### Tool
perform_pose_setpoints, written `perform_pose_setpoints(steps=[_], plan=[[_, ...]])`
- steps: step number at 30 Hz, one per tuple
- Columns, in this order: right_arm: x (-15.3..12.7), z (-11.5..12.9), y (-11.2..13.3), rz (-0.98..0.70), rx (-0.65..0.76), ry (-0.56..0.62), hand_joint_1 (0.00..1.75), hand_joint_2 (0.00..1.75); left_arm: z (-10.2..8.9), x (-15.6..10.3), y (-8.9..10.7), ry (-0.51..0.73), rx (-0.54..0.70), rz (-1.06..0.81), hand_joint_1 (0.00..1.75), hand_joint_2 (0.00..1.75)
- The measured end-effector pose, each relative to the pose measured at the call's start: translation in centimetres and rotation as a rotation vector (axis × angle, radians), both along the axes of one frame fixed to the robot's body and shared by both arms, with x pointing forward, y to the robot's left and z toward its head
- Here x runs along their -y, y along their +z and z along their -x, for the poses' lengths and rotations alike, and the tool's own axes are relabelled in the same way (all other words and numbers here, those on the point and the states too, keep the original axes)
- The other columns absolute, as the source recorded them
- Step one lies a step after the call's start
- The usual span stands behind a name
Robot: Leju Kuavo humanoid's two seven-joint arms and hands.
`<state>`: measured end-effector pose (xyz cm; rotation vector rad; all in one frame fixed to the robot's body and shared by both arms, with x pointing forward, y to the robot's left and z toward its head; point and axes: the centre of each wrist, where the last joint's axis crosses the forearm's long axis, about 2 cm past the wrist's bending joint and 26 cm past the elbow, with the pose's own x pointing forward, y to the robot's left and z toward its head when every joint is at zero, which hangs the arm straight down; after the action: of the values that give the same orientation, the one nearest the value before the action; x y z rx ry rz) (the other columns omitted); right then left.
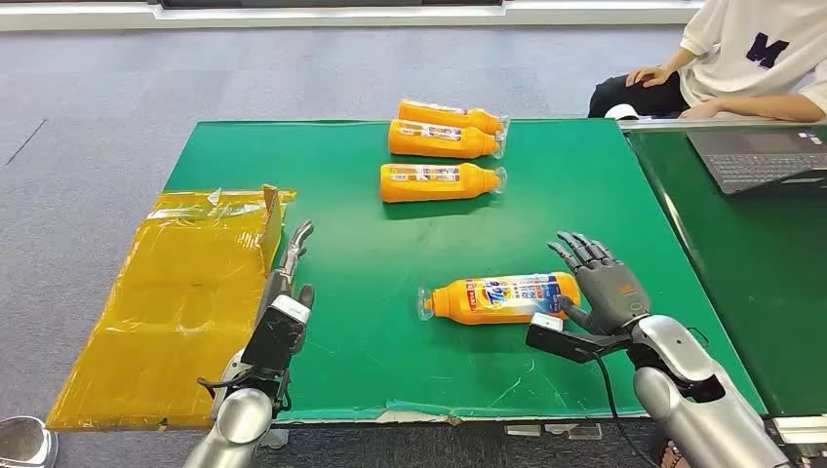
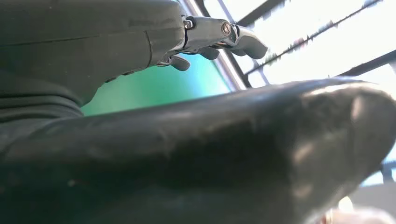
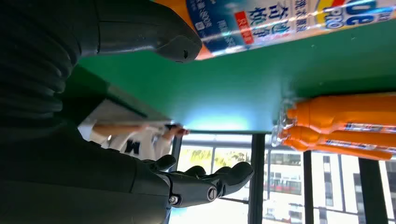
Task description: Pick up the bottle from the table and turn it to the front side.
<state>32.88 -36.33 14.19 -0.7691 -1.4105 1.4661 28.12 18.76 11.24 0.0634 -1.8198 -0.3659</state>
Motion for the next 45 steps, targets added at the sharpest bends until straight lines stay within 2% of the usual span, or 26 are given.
perform_pose_setpoints(steps=[5,13,22,30,39,45], plan=[[1.0,-1.3,0.2,-0.063,-0.035,0.006,0.0,1.75,-0.2,0.7,-0.5,-0.074,-0.068,0.028,0.0,0.0],[2.4,-4.5,1.2,-0.037,-0.047,-0.037,0.0,1.75,-0.7,1.5,-1.2,-0.134,-0.155,0.106,0.0,0.0],[2.7,-3.9,-1.1,-0.059,-0.104,-0.058,0.0,1.75,-1.4,1.5,-1.2,-0.151,-0.169,0.103,0.0,0.0],[2.7,-3.6,-2.5,-0.125,-0.227,0.014,0.0,1.75,-1.7,1.7,-1.3,-0.163,-0.177,0.095,0.0,0.0],[1.5,-4.8,-2.4,-0.33,-0.444,0.105,0.0,1.75,-1.7,1.8,-1.6,-0.173,-0.195,0.093,0.0,0.0],[-0.4,-4.9,-1.9,-0.356,-0.517,0.172,0.0,1.75,-2.0,1.8,-1.8,-0.183,-0.209,0.087,0.0,0.0]])
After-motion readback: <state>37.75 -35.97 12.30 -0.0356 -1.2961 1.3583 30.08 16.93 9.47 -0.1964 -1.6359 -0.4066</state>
